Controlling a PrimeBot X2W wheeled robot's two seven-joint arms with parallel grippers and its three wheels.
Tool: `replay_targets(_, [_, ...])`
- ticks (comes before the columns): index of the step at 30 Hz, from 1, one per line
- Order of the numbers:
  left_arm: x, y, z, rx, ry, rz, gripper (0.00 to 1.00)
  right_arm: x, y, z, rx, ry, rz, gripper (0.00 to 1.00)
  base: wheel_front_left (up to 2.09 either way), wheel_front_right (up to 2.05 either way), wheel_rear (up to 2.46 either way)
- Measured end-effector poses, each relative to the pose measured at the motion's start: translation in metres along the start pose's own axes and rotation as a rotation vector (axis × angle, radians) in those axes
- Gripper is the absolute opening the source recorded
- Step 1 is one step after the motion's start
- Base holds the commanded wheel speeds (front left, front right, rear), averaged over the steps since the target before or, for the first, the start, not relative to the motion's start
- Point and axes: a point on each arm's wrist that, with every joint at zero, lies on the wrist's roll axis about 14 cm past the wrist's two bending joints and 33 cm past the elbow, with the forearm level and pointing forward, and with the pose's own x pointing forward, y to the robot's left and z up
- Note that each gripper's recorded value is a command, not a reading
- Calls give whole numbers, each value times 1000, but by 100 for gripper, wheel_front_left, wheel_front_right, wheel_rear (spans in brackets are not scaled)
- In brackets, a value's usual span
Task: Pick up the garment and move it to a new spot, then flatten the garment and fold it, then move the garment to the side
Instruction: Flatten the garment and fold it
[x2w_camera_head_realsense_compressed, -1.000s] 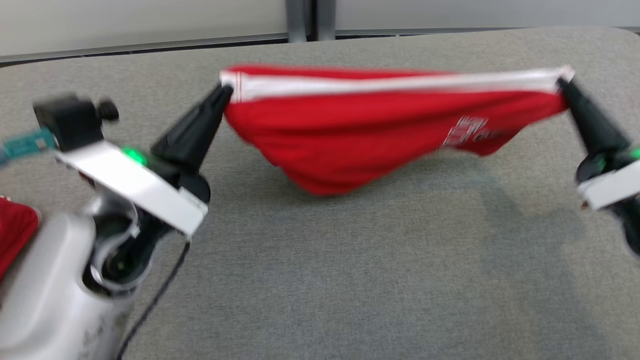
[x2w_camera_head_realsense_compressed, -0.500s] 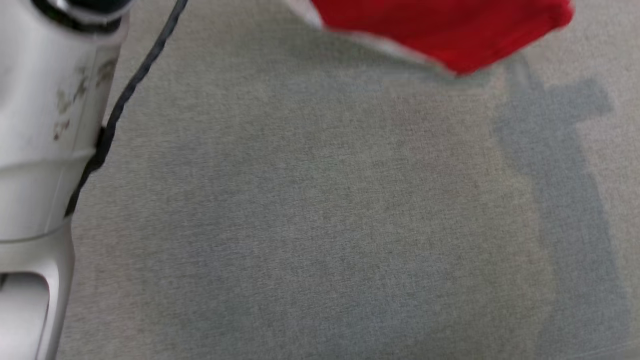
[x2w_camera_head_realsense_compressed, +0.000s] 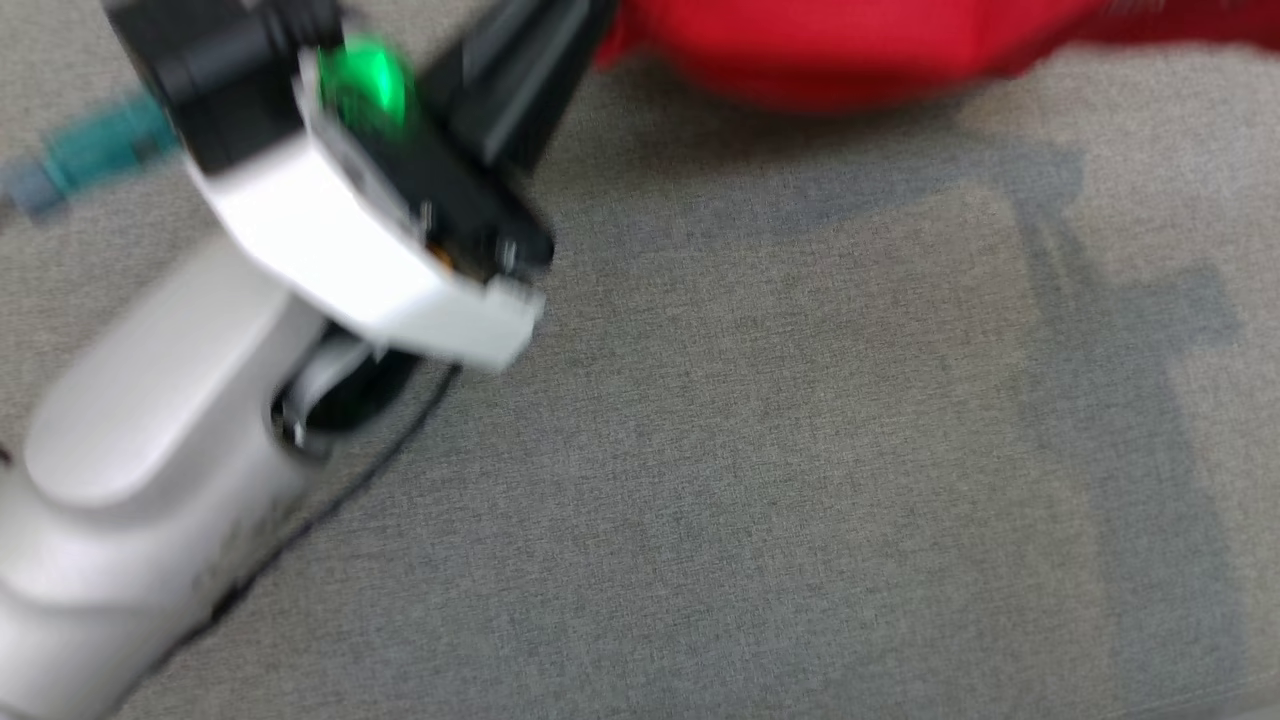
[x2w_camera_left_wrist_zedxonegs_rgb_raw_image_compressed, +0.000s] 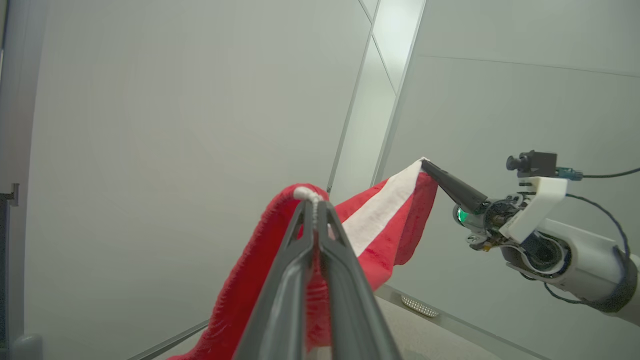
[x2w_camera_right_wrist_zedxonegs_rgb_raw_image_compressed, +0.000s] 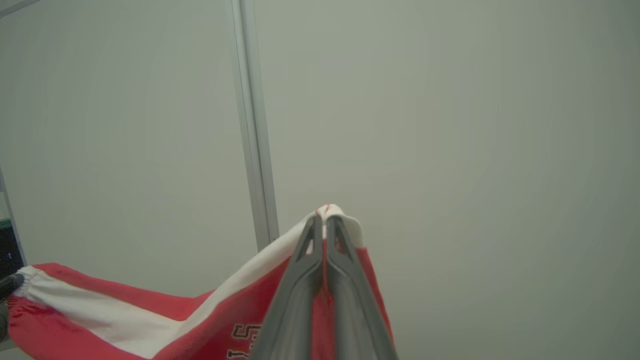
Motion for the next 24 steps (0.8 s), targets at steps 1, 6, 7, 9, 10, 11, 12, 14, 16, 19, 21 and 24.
replay_targets(1, [-13,-2,-13,-16,37,14,0,-14,2,-12,21,36,-9,0,0,0,0])
replay_targets(6, [-66,-16,-55,-111,148,93,0,-73,16,-56,130,186,-51,0,0,0,0])
replay_targets(7, [-79,-21,-63,-138,169,113,0,-89,20,-65,158,221,-64,0,0,0,0])
replay_targets(9, [-104,-33,-79,-178,215,148,0,-116,27,-77,210,274,-91,0,0,0,0])
replay_targets(10, [-114,-39,-84,-198,229,172,0,-128,31,-81,235,295,-102,0,0,0,0])
replay_targets(11, [-124,-44,-88,-220,238,193,0,-138,35,-83,265,310,-113,0,0,0,0])
replay_targets(12, [-132,-49,-90,-239,242,217,0,-148,38,-85,289,325,-123,0,0,0,0])
replay_targets(14, [-146,-57,-91,-256,246,252,0,-163,45,-86,321,352,-126,0,0,0,0])
replay_targets(16, [-157,-63,-89,-274,241,283,0,-171,49,-81,337,365,-122,0,0,0,0])
replay_targets(19, [-168,-72,-81,-290,224,311,0,-174,53,-73,337,371,-101,0,0,0,0])
replay_targets(21, [-172,-75,-74,-330,196,334,0,-173,52,-70,324,378,-88,0,0,0,0])
replay_targets(24, [-175,-73,-70,-372,200,354,0,-160,47,-70,283,395,-64,0,0,0,0])
